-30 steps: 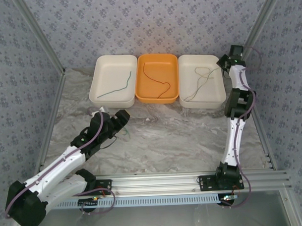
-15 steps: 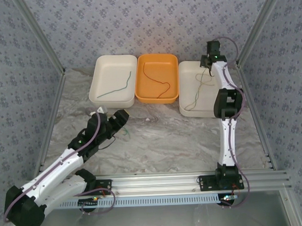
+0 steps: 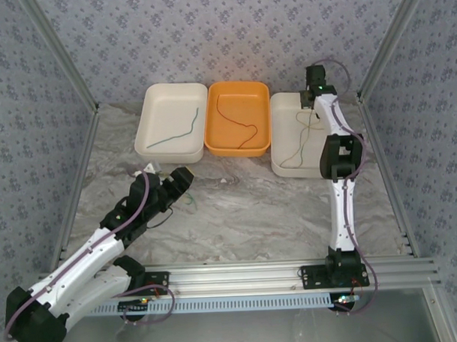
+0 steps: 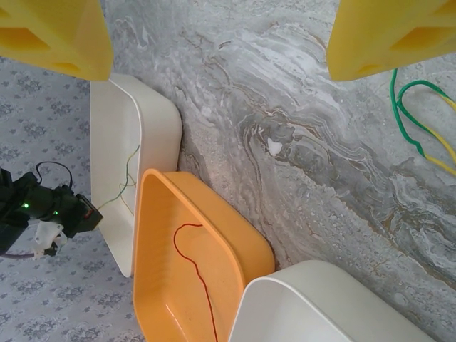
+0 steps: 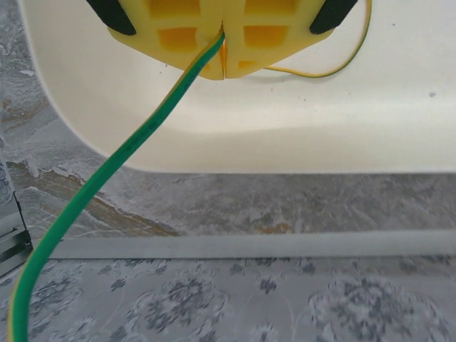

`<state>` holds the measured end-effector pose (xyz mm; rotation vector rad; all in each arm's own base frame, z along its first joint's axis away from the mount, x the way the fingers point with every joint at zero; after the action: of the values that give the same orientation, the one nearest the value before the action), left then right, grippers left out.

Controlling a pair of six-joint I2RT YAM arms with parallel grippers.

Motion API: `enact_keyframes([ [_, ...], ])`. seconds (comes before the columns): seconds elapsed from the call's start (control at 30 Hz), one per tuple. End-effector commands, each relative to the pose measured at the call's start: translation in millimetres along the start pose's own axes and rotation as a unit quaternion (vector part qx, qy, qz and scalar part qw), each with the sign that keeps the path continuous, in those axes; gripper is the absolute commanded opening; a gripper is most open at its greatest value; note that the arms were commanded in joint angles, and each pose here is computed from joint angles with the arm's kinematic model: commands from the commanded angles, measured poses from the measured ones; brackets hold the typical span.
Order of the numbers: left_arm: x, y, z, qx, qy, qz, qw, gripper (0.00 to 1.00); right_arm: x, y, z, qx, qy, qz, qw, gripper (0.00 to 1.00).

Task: Untangle the cables

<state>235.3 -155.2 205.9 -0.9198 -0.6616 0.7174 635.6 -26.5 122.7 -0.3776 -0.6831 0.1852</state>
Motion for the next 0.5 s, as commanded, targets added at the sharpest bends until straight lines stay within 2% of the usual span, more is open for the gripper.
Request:
enact_keyframes([
  [0.0,2.7,4.5,0.9,0.004,-0.008,0.003,1.0,0.79,-24.5,26.1,-19.2,0.003,0.048,0.065,0.997,0.0],
  [0.33,1.9,2.3,-2.2,0.003,-0.004,0.003,1.0,0.79,-45.6,51.9,-32.2,-0.005,0.092,0.134,0.987,0.0],
  [0.47,2.0,1.9,-0.7,0.001,-0.004,0.005,1.0,0.79,-56.3,56.8,-40.0,0.008,0.109,0.136,0.985,0.0],
])
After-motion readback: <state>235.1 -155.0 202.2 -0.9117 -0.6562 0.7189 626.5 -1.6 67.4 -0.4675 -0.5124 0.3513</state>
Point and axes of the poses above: each hand's point on the last joint's axis, 136 mm out from that joint toward the fingers, its own z axis back along the fingers, its own y axis along the line the jaws close on, x = y × z, the point moved 3 cm from there along z, back along the fingers, and after that the axes turned 13 degrees about z, right-handed, at the moved point
